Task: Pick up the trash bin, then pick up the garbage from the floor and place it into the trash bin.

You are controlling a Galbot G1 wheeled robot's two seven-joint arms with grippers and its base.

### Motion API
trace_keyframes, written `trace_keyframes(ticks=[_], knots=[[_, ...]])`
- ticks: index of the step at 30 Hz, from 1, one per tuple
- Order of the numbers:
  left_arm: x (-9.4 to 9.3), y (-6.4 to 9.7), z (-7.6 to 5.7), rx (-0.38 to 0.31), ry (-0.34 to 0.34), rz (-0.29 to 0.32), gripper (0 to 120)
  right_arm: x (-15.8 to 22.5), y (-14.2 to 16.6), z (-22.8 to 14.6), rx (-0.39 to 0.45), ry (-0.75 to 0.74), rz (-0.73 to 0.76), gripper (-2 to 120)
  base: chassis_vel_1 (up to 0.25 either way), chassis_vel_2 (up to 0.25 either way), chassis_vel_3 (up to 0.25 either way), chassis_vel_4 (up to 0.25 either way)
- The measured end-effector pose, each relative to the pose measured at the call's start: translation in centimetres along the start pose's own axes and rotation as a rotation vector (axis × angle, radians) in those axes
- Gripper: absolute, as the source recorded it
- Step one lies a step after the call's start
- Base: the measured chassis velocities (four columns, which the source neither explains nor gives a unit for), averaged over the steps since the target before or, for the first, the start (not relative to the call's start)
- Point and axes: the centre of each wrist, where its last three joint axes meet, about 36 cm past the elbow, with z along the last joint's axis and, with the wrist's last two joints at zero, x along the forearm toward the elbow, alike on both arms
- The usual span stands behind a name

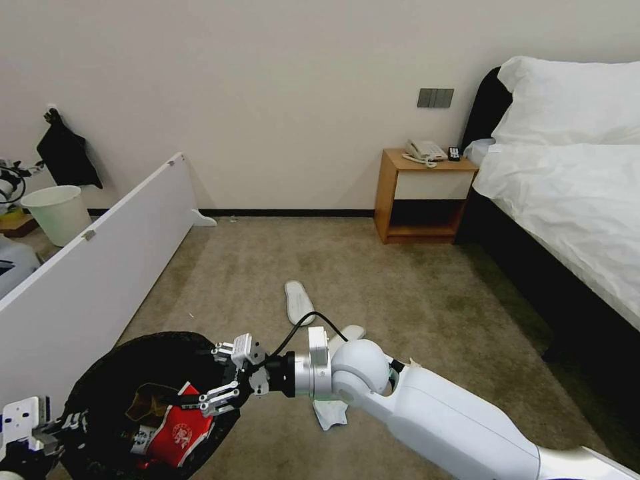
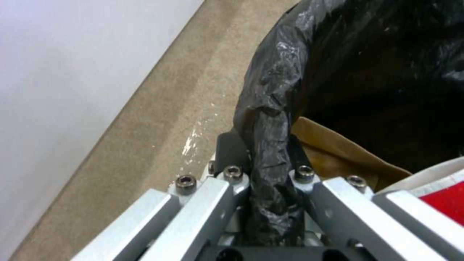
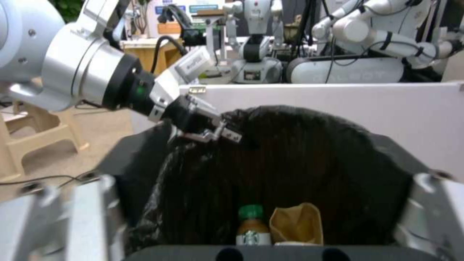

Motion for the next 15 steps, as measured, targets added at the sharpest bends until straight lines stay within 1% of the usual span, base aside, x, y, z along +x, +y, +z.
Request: trace_keyframes(ticks=[1, 2, 6, 8, 9, 10, 11, 12, 13, 14, 15], knots=[[0.0, 0.1, 0.0, 0.001, 0.001, -0.001, 3, 0.1, -0.2, -0.3, 0.006, -0.012, 0.008, 94, 0.000, 0.000, 0.000, 0.000], [-0.1, 0.1, 0.0, 0.001, 0.001, -0.003, 3, 0.3, -0.4, -0.6, 0.012, -0.025, 0.018, 97, 0.000, 0.000, 0.000, 0.000], [-0.2, 0.3, 0.0, 0.003, 0.000, -0.009, 3, 0.7, -1.3, -1.6, 0.028, -0.061, 0.055, 99, 0.000, 0.000, 0.000, 0.000], [-0.4, 0.6, 0.0, 0.005, -0.002, -0.016, 3, 1.9, -3.1, -3.2, 0.037, -0.121, 0.150, 100, 0.000, 0.000, 0.000, 0.000], [-0.4, 0.6, 0.0, 0.005, -0.002, -0.016, 3, 1.9, -3.1, -3.2, 0.037, -0.121, 0.150, 100, 0.000, 0.000, 0.000, 0.000], [-0.5, 0.7, 0.0, 0.008, -0.002, -0.019, 3, 2.8, -4.1, -3.5, 0.039, -0.137, 0.219, 100, 0.000, 0.000, 0.000, 0.000], [-0.5, 0.7, 0.0, 0.008, -0.002, -0.019, 3, 2.8, -4.1, -3.5, 0.039, -0.137, 0.219, 100, 0.000, 0.000, 0.000, 0.000], [-0.6, 0.8, 0.1, 0.011, -0.001, -0.021, 3, 3.8, -5.0, -3.3, 0.036, -0.145, 0.293, 100, 0.000, 0.000, 0.000, 0.000], [-0.7, 1.0, 0.3, 0.014, 0.003, -0.024, 3, 5.1, -5.8, -2.3, 0.017, -0.145, 0.404, 100, 0.000, 0.000, 0.000, 0.000], [-0.8, 1.1, 0.4, 0.016, 0.006, -0.023, 3, 6.1, -6.2, -1.5, -0.003, -0.143, 0.484, 100, 0.000, 0.000, 0.000, 0.000], [-0.8, 1.1, 0.4, 0.016, 0.006, -0.023, 3, 6.1, -6.2, -1.5, -0.003, -0.143, 0.484, 100, 0.000, 0.000, 0.000, 0.000]])
